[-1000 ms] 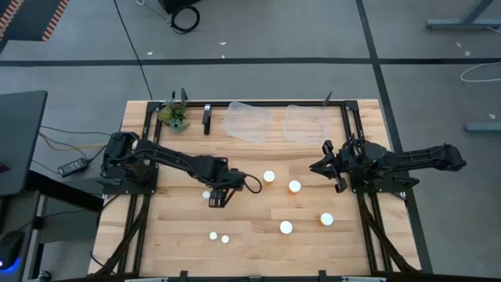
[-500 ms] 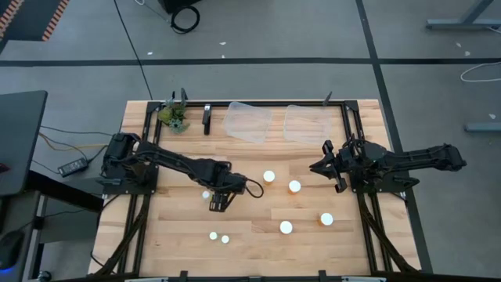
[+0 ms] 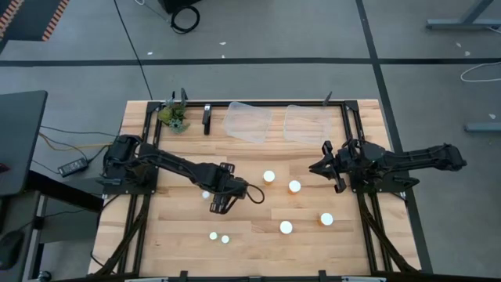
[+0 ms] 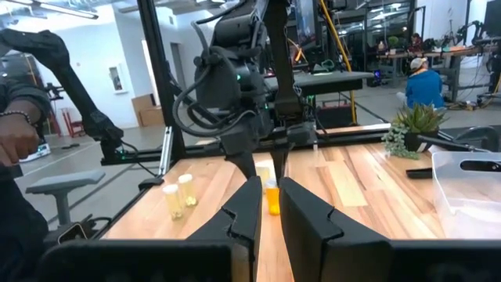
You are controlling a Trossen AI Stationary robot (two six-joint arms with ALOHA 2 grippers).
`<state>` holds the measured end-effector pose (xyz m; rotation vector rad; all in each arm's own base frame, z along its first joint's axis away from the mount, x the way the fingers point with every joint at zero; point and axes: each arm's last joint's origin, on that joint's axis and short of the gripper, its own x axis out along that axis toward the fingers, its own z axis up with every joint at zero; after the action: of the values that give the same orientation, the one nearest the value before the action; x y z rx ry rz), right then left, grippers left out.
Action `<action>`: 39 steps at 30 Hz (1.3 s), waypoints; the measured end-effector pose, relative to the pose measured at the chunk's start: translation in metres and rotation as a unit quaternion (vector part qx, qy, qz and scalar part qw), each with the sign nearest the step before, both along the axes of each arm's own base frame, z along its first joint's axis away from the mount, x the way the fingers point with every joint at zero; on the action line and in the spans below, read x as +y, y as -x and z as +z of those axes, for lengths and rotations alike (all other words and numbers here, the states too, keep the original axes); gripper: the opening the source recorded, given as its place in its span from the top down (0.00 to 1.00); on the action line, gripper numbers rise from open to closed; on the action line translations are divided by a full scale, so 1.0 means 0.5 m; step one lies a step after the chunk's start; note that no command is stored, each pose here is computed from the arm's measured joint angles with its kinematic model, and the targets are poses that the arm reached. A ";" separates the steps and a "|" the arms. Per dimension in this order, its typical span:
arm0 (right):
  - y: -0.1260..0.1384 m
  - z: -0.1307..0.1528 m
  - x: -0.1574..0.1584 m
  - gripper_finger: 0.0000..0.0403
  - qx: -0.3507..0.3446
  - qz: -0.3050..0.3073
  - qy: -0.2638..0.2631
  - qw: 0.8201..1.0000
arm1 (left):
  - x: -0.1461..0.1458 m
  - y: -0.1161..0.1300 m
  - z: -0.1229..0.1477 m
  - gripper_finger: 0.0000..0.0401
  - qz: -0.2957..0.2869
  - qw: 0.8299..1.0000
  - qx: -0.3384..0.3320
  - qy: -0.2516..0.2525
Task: Pick and place medicine bottles into bin by pill shape (circle, oval)
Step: Put the small orange pill bottle into the left transparent bin
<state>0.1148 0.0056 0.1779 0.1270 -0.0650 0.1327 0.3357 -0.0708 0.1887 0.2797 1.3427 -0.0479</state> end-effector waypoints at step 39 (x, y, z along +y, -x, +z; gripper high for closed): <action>0.000 0.000 0.000 0.87 0.001 0.000 0.000 1.000 | 0.010 0.005 -0.031 0.70 0.007 1.000 -0.012 -0.002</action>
<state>0.1149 0.0056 0.1778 0.1270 -0.0639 0.1330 0.3331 -0.0657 0.1733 0.2737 1.3202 -0.0305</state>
